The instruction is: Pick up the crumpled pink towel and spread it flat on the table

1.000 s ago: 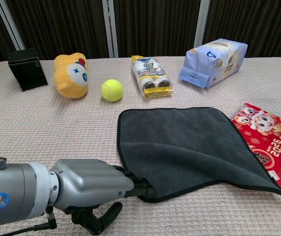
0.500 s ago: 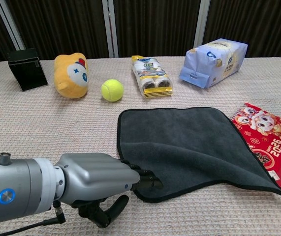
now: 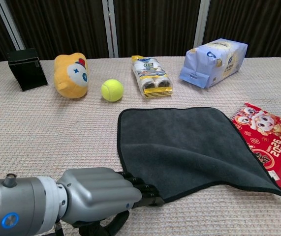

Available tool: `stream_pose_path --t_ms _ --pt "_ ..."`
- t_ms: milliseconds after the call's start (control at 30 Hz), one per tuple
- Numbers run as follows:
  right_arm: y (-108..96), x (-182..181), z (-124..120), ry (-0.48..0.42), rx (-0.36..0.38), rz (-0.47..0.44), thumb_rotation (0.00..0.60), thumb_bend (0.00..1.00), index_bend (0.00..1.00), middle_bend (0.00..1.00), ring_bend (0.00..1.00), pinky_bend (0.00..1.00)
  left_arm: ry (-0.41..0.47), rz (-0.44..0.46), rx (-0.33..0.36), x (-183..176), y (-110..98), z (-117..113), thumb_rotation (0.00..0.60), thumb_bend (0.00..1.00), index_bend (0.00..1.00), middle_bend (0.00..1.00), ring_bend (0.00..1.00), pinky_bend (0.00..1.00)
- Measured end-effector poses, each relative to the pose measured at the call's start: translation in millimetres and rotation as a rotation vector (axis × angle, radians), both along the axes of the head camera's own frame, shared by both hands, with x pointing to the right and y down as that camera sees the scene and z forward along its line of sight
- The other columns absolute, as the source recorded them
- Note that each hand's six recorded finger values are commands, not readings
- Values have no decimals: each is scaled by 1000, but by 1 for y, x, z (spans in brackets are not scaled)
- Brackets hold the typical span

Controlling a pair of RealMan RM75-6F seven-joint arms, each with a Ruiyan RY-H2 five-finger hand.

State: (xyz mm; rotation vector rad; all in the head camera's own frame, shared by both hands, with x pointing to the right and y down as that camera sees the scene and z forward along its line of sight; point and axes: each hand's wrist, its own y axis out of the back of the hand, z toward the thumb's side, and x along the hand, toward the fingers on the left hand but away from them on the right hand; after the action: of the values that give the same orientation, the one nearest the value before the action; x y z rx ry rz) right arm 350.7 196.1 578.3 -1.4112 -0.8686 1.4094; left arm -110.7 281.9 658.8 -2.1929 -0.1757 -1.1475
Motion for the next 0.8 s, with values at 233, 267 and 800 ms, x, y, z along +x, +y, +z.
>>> stream_pose_path --t_ms 233,267,800 --pt "1 -3 -1 -2 2 -5 600 474 0 43 35 42 -20 11 -1 -14 0 -2 600 893 25 0 0 33" --pt "1 -3 -1 -2 2 -6 600 474 0 43 35 42 -22 13 -2 -17 1 -2 600 893 25 0 0 33" --pt "2 -11 -1 2 0 -14 600 474 0 39 35 42 -4 16 -38 -37 6 -6 600 893 26 0 0 33"
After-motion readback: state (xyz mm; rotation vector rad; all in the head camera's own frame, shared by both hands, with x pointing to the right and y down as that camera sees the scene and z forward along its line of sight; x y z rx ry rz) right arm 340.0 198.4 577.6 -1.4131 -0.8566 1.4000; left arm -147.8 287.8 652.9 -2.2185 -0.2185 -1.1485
